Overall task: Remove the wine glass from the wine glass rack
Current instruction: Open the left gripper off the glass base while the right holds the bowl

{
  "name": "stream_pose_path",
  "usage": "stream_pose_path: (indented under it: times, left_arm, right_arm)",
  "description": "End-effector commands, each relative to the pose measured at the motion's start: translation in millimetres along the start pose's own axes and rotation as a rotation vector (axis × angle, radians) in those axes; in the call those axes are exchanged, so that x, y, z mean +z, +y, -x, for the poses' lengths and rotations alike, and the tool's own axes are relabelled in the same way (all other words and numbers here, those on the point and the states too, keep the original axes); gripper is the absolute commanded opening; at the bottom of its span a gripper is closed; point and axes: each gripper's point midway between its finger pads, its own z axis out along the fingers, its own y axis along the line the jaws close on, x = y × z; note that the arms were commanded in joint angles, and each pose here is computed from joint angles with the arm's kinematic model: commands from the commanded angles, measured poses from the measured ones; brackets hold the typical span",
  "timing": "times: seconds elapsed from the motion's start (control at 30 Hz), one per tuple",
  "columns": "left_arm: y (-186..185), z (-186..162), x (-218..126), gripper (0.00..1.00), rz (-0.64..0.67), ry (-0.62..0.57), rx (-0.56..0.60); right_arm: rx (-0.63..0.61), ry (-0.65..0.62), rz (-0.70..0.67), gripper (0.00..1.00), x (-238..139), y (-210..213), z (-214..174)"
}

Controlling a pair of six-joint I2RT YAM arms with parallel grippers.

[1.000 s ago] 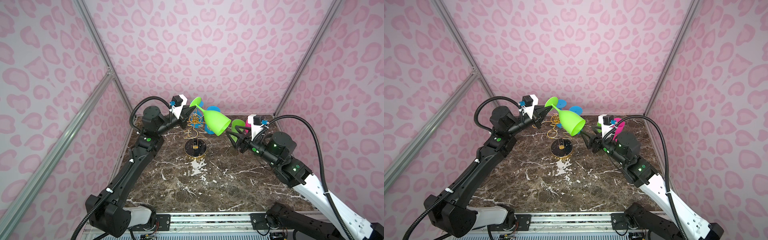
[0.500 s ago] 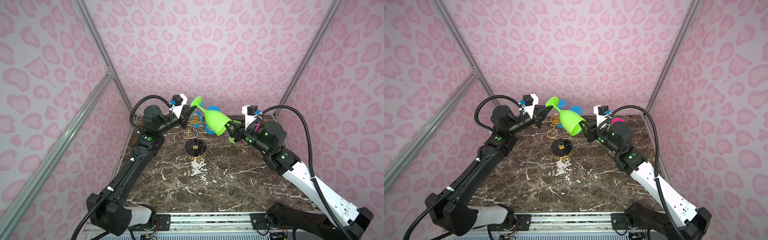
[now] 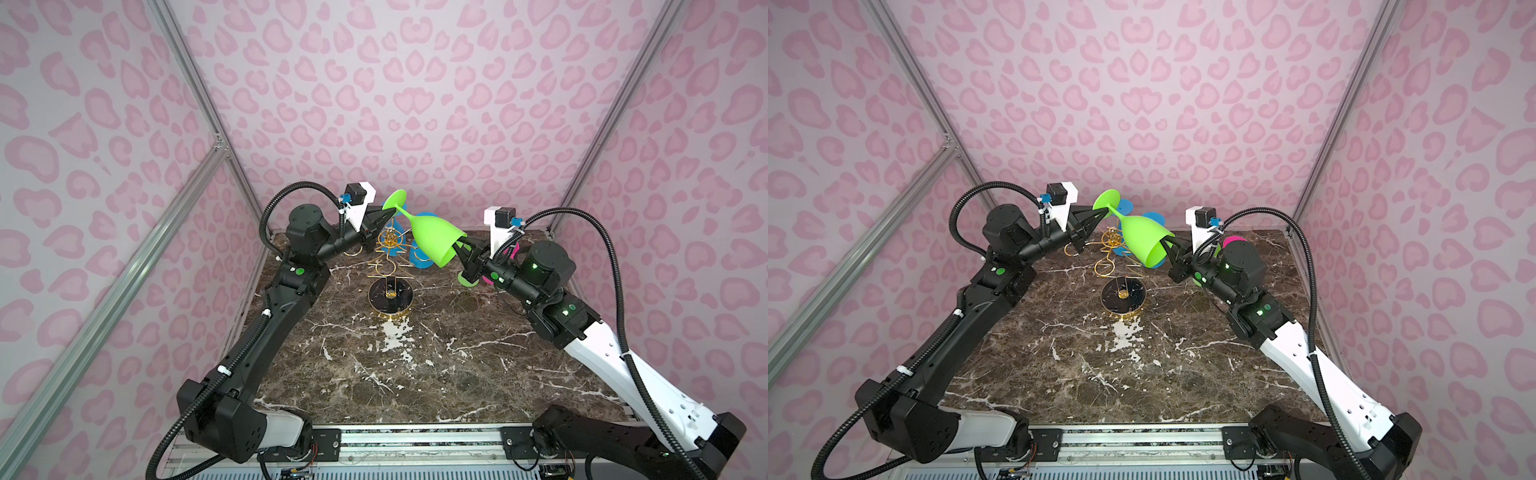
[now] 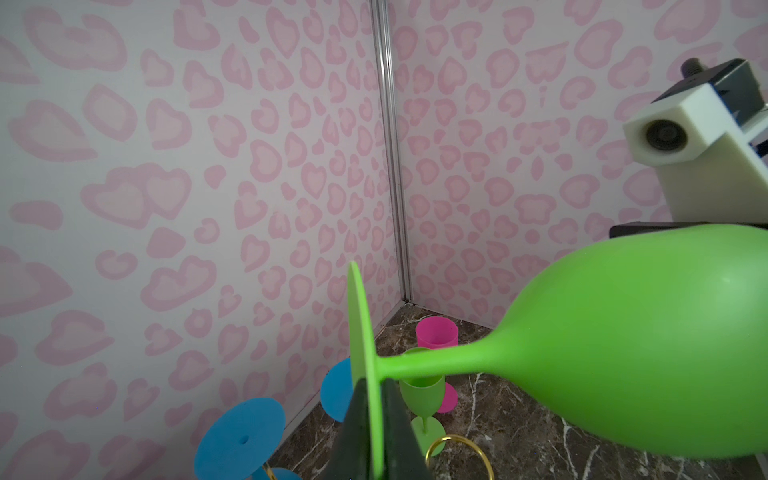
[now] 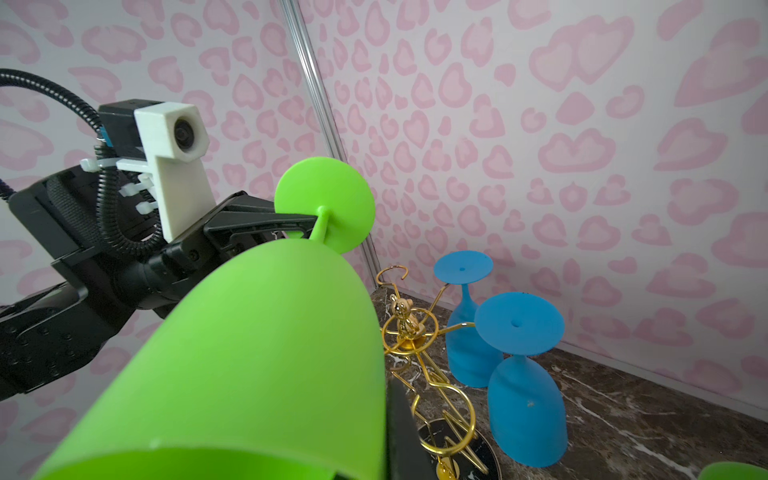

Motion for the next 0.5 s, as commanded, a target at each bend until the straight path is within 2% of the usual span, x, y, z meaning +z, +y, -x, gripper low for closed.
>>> stream_pose_path:
  times: [0.0,0.1,0.13,0.23,0.33,0.47]
  left_arm:
    - [-1,7,1,0.33,-0.007,-0.016,-0.007]
    - [-1,6,1,0.66,-0.011,-0.014,-0.005]
    - [-1,6,1,0.72,-0.007,-0.013,-0.003]
    - [5,8,-2,0.8,0.031,-0.01,-0.005]
    - [23,6,-6,0.87,0.12,0.018,-0.072]
    - [47,17,-22,0.97,0.214,-0.019,-0.118]
  right_arm:
    - [0.008,-0.035,-0.032,0.0,-8,-3,11]
    - [0.014,-0.057,-0.072,0.0,-18,-7,18]
    - [0.017,-0.068,-0.09,0.0,-22,-9,20]
    - [0.025,-0.082,-0.174,0.0,-38,-22,25]
    - [0.028,-0.046,-0.279,0.0,-59,-42,19]
    - [0.026,0.007,-0.395,0.0,-98,-61,4]
